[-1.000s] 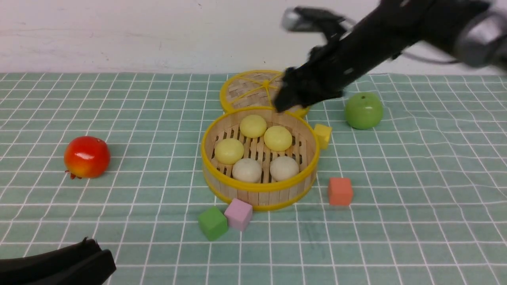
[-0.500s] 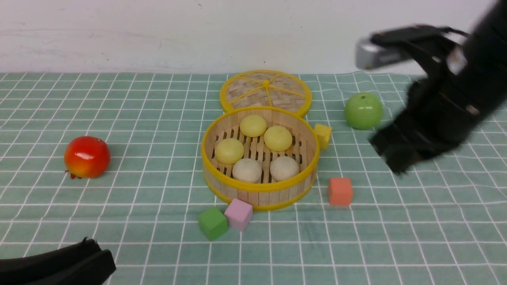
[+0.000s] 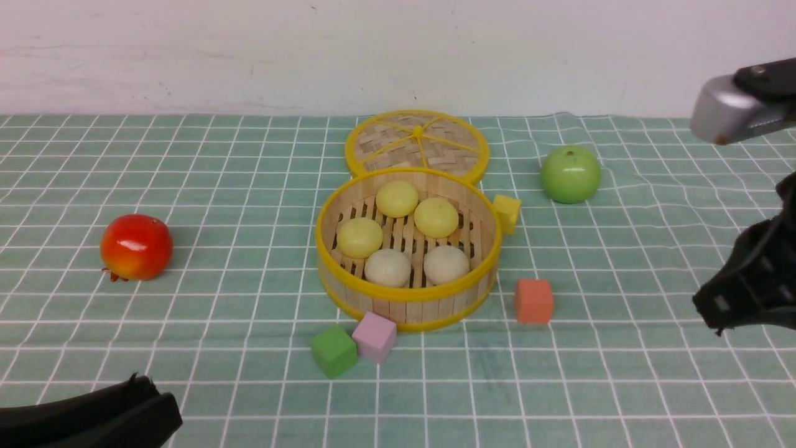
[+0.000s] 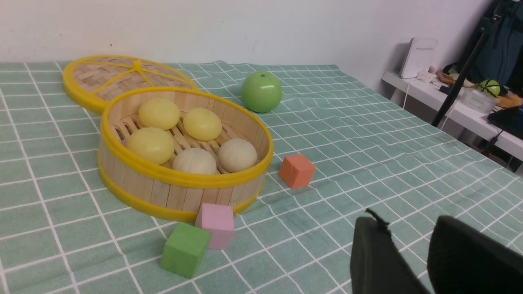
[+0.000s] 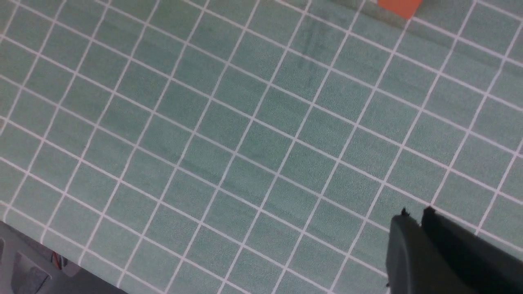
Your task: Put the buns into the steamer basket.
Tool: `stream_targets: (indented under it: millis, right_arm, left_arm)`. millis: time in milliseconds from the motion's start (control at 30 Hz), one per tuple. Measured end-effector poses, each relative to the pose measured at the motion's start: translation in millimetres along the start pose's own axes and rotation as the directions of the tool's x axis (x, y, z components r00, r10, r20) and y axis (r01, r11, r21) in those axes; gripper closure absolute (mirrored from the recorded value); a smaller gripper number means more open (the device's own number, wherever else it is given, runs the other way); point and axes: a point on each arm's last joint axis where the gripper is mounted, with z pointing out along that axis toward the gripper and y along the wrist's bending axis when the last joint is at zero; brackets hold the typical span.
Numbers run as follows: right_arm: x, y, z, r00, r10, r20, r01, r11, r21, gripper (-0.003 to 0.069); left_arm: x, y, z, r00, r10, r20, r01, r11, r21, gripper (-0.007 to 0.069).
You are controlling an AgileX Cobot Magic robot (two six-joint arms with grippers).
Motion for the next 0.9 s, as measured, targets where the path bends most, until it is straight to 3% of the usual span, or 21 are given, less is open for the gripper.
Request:
stream_targets:
  millis: [200, 367, 500, 633, 733, 900]
  right_arm:
    - [23, -11, -26, 0.995, -0.005, 0.103, 0.0, 0.999, 0.048, 0.0615]
    - [85, -30, -29, 0.943, -0.019, 0.331, -0.03, 0.989, 0.143, 0.0615]
    - [170, -50, 26, 0.823, -0.008, 0.568, -0.155, 0.959, 0.238, 0.0615]
    - [215, -63, 76, 0.728, -0.025, 0.685, -0.232, 0.932, 0.28, 0.0615]
    - [232, -70, 99, 0.671, -0.041, 0.74, -0.276, 0.913, 0.301, 0.0615]
    - [235, -72, 101, 0.672, -0.032, 0.74, -0.302, 0.9, 0.313, 0.065]
  left_arm:
    - [0, 0, 0, 1.0, 0.0, 0.0, 0.0, 1.0, 0.0, 0.0426]
    - [0, 0, 0, 1.0, 0.0, 0.0, 0.0, 1.0, 0.0, 0.0426]
    - [0, 0, 0, 1.0, 0.0, 0.0, 0.0, 1.0, 0.0, 0.0419]
    - [0, 0, 0, 1.0, 0.0, 0.0, 0.0, 1.0, 0.0, 0.0415]
    - [0, 0, 0, 1.0, 0.0, 0.0, 0.0, 1.0, 0.0, 0.0415]
    - [0, 0, 0, 1.0, 0.0, 0.0, 0.0, 1.0, 0.0, 0.041]
